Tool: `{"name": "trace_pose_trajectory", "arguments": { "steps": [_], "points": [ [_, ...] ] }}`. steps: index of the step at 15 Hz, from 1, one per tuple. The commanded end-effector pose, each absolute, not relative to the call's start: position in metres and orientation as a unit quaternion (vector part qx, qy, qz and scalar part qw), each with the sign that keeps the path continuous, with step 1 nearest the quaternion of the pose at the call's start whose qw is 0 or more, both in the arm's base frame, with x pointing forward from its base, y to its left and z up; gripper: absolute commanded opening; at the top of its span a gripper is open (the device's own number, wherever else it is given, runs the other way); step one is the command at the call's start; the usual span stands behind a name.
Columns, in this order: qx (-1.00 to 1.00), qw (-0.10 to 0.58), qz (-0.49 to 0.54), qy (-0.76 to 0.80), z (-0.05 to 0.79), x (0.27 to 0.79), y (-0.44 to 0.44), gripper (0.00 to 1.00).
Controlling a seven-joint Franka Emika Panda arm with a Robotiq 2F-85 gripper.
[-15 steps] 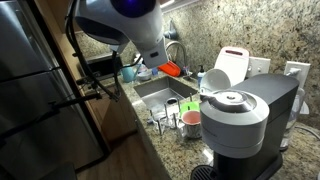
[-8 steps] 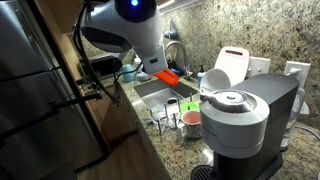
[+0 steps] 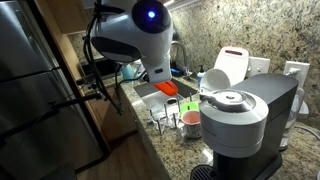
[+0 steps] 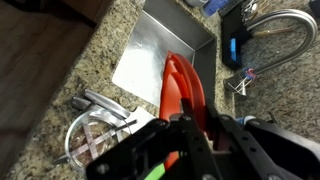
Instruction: Take the orange lid out of the open cupboard and put it on the counter
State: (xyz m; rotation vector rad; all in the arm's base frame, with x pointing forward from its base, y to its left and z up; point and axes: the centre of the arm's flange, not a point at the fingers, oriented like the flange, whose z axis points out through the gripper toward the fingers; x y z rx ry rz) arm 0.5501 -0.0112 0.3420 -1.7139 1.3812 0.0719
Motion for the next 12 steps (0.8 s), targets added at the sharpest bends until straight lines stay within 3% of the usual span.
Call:
{"name": "trace_pose_trajectory", "arguments": {
  "steps": [1,4,5,11,12],
  "points": [
    [-0.697,0.425,0.043,0.576,0.336,0.565,-0.007,0.04],
    [-0.703,0.406,0.049,0.582,0.331,0.567,-0.007,0.04],
    [-0.701,0.421,0.041,0.574,0.332,0.552,-0.012,0.15],
    [-0.704,0.414,0.044,0.576,0.329,0.553,-0.011,0.15],
    [-0.708,0.423,0.055,0.563,0.332,0.556,-0.008,0.04]
  ]
}}
